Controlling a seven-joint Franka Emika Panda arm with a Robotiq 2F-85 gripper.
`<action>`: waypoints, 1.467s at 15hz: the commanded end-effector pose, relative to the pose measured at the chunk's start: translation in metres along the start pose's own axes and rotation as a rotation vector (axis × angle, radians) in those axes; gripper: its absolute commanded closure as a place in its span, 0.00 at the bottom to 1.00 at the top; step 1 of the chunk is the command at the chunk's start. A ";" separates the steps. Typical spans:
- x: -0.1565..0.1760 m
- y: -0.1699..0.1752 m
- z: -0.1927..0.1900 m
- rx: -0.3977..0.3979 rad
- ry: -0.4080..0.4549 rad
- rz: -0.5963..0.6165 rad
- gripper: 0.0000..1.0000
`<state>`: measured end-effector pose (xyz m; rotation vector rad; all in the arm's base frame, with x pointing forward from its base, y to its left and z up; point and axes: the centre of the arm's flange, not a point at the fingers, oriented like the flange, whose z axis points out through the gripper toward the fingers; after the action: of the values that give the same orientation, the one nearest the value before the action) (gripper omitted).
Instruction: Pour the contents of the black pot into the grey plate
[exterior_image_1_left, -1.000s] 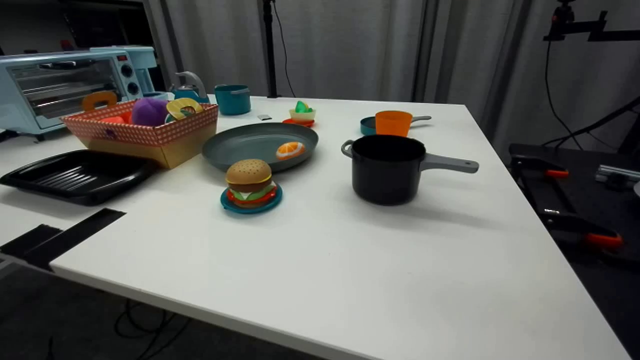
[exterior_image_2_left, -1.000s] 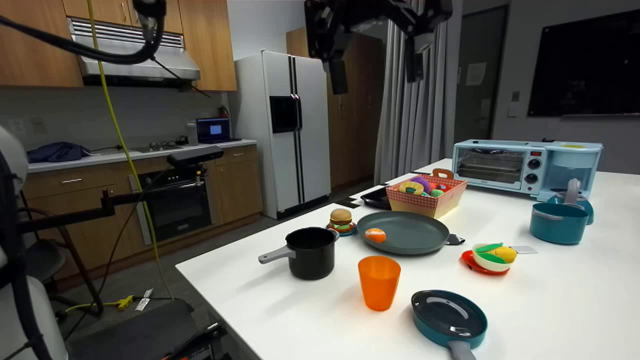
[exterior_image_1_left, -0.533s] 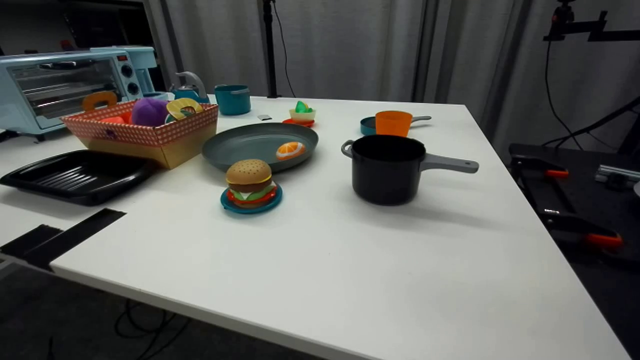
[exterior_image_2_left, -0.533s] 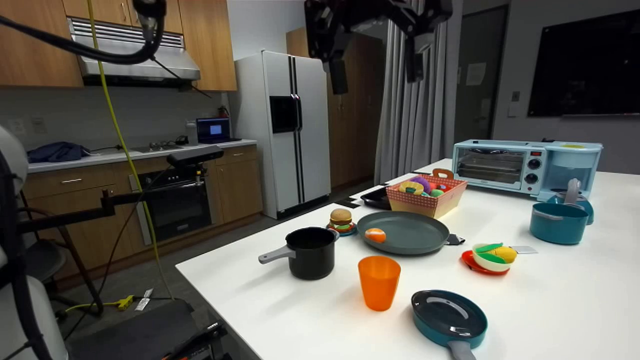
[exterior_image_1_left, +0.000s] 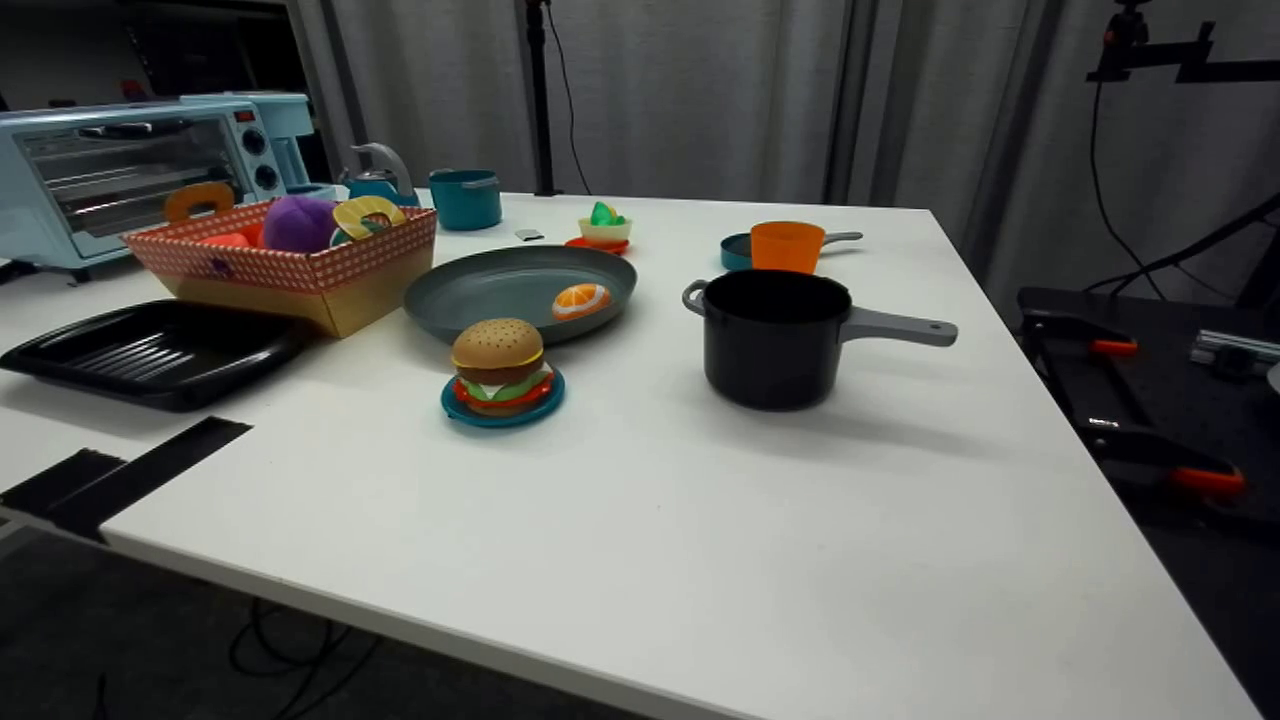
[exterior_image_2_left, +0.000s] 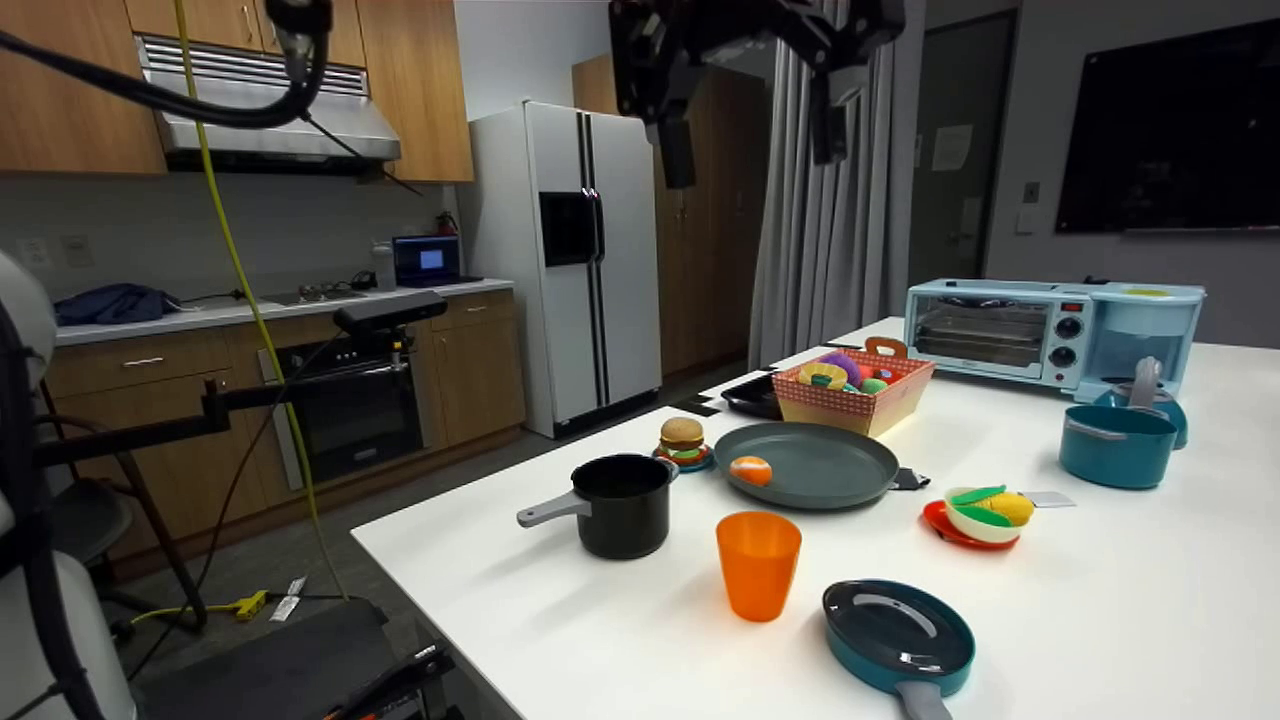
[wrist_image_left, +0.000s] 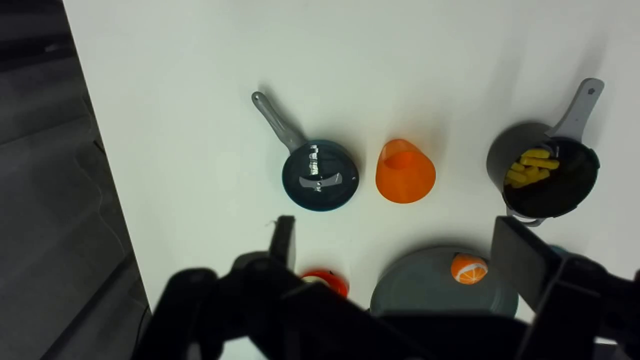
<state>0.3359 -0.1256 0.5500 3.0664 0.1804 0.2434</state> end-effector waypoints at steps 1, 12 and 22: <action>0.000 0.000 0.000 0.000 0.000 0.000 0.00; 0.000 0.000 0.000 0.005 -0.001 0.006 0.00; 0.109 0.071 -0.019 0.026 -0.045 -0.032 0.00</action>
<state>0.3809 -0.1573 0.5693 3.0609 0.1907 0.2377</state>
